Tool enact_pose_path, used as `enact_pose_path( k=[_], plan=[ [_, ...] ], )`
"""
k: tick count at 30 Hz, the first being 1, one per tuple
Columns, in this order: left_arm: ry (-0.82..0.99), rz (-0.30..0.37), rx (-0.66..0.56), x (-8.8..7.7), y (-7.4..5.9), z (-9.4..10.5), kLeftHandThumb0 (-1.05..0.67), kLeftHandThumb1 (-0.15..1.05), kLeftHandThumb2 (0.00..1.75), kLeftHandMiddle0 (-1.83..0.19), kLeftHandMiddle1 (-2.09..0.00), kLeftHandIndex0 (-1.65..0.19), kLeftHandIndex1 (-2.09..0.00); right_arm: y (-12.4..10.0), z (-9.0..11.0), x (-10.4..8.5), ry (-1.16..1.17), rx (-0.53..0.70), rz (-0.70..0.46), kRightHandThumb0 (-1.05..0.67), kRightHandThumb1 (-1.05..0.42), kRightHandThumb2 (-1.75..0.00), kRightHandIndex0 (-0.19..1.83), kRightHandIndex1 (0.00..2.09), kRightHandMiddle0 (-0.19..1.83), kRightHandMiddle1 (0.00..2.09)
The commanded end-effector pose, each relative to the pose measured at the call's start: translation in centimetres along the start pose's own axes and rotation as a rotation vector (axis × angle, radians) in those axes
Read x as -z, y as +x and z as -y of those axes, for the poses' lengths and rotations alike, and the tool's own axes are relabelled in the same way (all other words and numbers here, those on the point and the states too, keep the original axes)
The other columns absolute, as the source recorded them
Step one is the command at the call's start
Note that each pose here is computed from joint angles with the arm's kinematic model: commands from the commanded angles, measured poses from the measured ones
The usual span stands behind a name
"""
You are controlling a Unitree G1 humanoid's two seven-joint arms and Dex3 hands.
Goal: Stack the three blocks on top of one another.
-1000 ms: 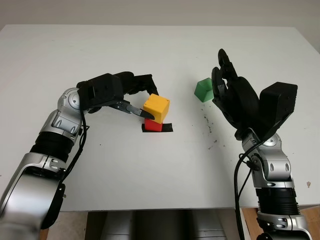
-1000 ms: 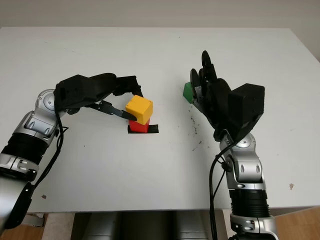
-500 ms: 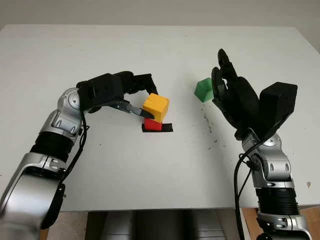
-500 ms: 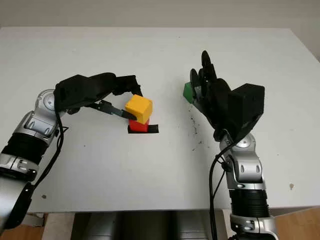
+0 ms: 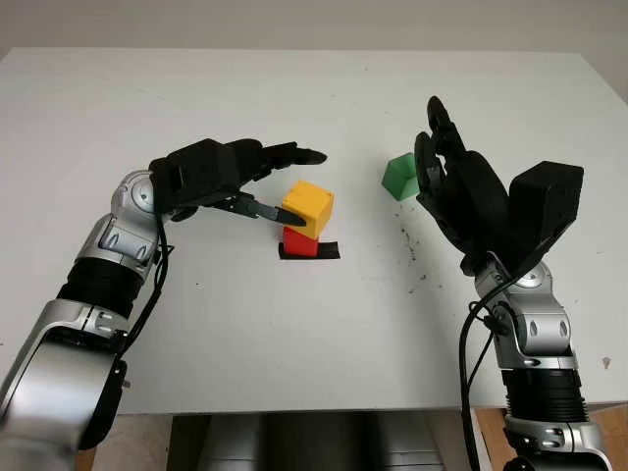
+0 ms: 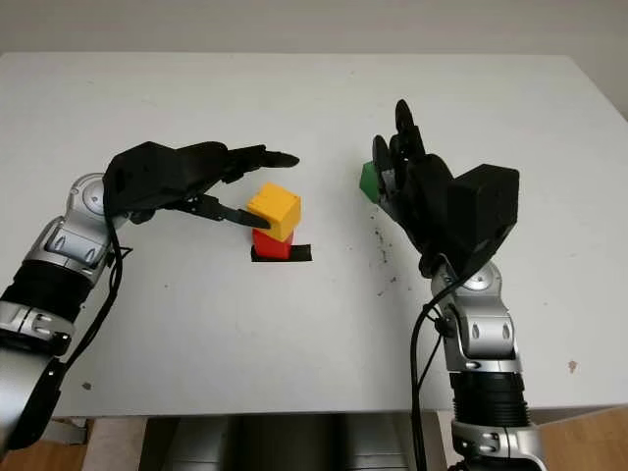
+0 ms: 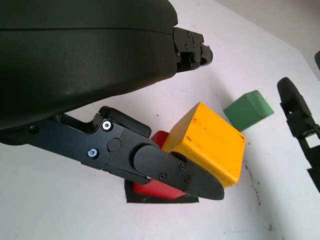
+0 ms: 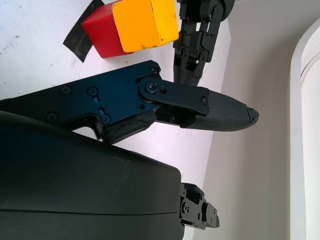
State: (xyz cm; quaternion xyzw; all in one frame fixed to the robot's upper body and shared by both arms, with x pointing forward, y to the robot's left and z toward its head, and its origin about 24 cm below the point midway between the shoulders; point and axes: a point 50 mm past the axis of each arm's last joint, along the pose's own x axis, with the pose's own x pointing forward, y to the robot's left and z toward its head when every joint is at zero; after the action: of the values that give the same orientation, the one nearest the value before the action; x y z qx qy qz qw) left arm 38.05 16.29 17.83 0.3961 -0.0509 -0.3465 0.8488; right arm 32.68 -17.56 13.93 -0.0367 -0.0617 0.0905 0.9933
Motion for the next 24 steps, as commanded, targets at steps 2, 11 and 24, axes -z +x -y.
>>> enact_pose_path(
  k=[2,11,24],
  plan=[
    [-0.013,0.013,0.011,0.2,-0.4,0.0,-0.74,0.95,0.04,0.19,0.0,0.18,0.0,-0.2,0.2,-0.2,-0.006,0.003,0.012,-0.74,-1.05,-0.64,-0.19,0.0,-0.19,0.0],
    [-0.118,0.056,0.035,1.0,-1.6,-0.2,-0.88,0.94,0.06,0.19,0.0,0.19,0.0,-0.2,0.2,-0.2,-0.012,0.007,0.012,-0.74,-1.05,-0.63,-0.19,0.0,-0.19,0.0],
    [-0.484,0.233,-0.57,2.8,-6.3,-0.5,-0.84,1.05,0.57,0.19,0.0,0.19,0.0,0.6,1.0,-1.3,-0.046,-0.004,0.054,-0.75,-1.05,-0.65,-0.19,0.0,-0.19,0.0]
  ],
)
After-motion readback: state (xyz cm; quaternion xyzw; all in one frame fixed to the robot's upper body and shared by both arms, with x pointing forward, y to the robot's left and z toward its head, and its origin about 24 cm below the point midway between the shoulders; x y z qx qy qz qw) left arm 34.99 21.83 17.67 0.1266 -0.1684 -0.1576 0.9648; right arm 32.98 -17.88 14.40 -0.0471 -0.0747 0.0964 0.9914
